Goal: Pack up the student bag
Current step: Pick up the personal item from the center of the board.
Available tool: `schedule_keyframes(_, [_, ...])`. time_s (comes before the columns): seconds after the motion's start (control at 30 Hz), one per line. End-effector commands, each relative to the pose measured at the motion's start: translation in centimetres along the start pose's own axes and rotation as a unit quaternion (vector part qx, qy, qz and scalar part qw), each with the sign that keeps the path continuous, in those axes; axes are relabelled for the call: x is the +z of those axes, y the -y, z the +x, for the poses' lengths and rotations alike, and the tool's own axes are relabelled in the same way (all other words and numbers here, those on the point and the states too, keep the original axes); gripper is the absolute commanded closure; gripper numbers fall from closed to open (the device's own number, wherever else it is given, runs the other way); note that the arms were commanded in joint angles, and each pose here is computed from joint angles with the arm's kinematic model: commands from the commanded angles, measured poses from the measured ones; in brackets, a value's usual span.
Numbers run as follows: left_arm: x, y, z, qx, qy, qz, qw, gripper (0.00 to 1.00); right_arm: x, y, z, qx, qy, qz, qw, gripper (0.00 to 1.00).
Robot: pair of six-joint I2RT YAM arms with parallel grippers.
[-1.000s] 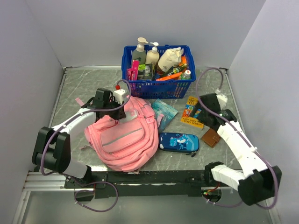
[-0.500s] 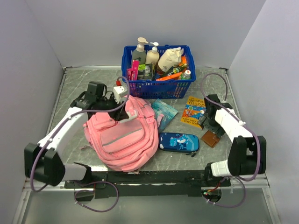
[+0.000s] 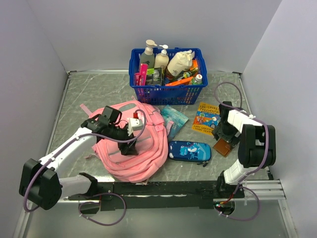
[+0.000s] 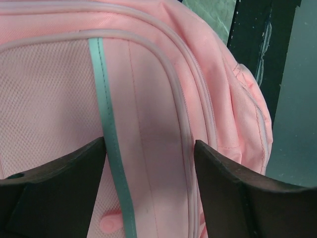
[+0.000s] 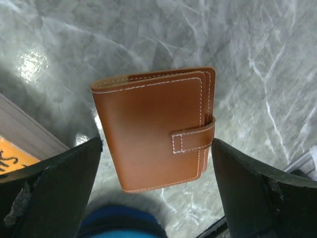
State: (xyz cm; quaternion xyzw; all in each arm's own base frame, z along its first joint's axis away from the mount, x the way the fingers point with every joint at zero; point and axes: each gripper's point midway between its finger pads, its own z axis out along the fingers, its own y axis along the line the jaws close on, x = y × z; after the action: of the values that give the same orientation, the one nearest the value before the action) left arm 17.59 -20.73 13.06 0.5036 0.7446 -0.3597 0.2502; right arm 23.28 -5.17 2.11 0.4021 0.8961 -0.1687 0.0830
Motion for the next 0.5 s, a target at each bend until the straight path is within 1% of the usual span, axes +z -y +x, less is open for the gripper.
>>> schedule_keyframes(0.0, [0.5, -0.1, -1.6, 0.044, 0.010, -0.003, 0.999, 0.22, 0.4, -1.0, -1.6, 0.011, 0.009, -0.007, 1.000, 0.00])
schedule_keyframes(0.03, [0.6, -0.3, -1.4, 0.048, 0.002, -0.009, 0.999, 0.20, 0.6, -1.0, -1.6, 0.008, 0.008, -0.006, 1.000, 0.00])
schedule_keyframes(0.13, [1.3, -0.5, -0.4, 0.054, -0.015, -0.014, 0.998, 0.18, 1.1, -1.1, -1.5, 0.000, 0.001, 0.001, 1.000, 0.00])
schedule_keyframes(0.27, [1.7, -0.8, 0.2, 0.054, -0.023, -0.025, 0.998, 0.19, 1.3, -1.2, -1.5, -0.004, -0.001, 0.002, 1.000, 0.00])
schedule_keyframes(0.37, [2.0, -1.7, 0.6, 0.054, -0.029, -0.049, 0.997, 0.26, 1.4, -1.0, -0.8, -0.005, -0.010, 0.000, 1.000, 0.03])
schedule_keyframes(0.4, [2.0, -2.0, 0.8, 0.054, -0.031, -0.057, 0.996, 0.28, 1.4, -1.0, -0.6, -0.006, -0.012, -0.003, 1.000, 0.05])
schedule_keyframes(0.43, [2.2, -2.5, 0.7, 0.055, -0.029, -0.068, 0.996, 0.33, 1.5, -1.1, -0.4, -0.005, -0.013, -0.010, 1.000, 0.08])
schedule_keyframes(0.47, [2.1, -3.1, 0.9, 0.057, -0.033, -0.085, 0.994, 0.35, 1.5, -0.9, -0.1, -0.001, -0.016, -0.012, 1.000, 0.13])
